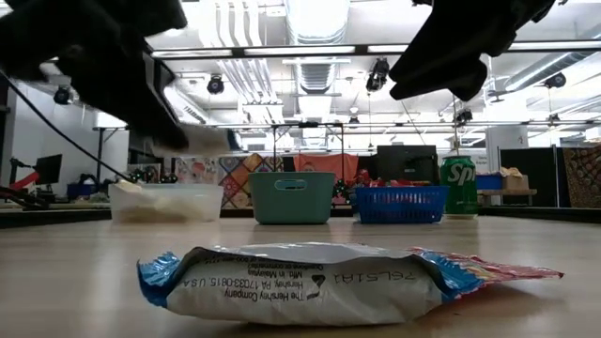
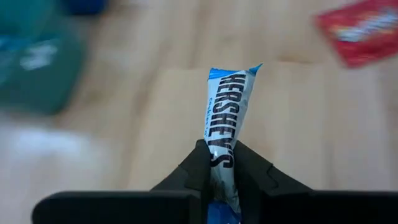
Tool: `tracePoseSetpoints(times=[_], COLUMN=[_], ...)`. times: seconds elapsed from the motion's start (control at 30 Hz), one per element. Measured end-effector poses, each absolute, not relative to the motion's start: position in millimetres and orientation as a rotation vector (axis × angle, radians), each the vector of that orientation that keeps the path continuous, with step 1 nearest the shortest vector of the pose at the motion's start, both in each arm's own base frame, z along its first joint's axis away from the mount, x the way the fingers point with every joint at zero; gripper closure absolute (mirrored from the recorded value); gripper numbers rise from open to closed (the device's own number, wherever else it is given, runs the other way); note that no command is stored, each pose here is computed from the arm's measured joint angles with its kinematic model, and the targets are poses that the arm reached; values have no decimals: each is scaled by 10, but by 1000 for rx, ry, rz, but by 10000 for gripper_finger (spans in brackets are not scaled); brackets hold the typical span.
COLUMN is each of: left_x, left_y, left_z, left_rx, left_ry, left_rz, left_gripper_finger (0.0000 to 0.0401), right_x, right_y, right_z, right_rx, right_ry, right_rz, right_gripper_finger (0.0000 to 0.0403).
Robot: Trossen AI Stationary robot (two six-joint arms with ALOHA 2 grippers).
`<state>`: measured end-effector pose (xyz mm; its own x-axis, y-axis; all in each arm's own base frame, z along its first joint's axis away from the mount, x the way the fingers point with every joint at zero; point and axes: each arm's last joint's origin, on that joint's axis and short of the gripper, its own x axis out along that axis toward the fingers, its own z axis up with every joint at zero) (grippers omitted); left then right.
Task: Sort candy
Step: Put the white chocolate into the green bin
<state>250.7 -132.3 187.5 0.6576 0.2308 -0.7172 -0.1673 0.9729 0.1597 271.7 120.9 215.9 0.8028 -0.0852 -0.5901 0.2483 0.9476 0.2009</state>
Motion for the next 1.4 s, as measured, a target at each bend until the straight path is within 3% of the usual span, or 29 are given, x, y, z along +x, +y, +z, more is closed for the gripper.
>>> tracePoseSetpoints(times=[0.27,0.53,1.0,1.4], left_x=[2209,2366,2595,2767], left_y=[-1059,-1149,-1300,-1408], left_z=[2295,2463,2199,2025], left_rx=[12,51,44,-17], left_ry=[675,504,524,491], left_rz=[483,385,327,291], left_gripper_finger=[377,377,377,373], right_x=[2715,2735,2966,3047], right_y=[1179,1181,1305,1363], right_z=[2159,2128,1862,1963], right_rx=[262,140,28,-27], right_ry=[572,573,556,446], right_rz=[-271,-267,-179,-100], right_gripper_finger=[266,266,266,255])
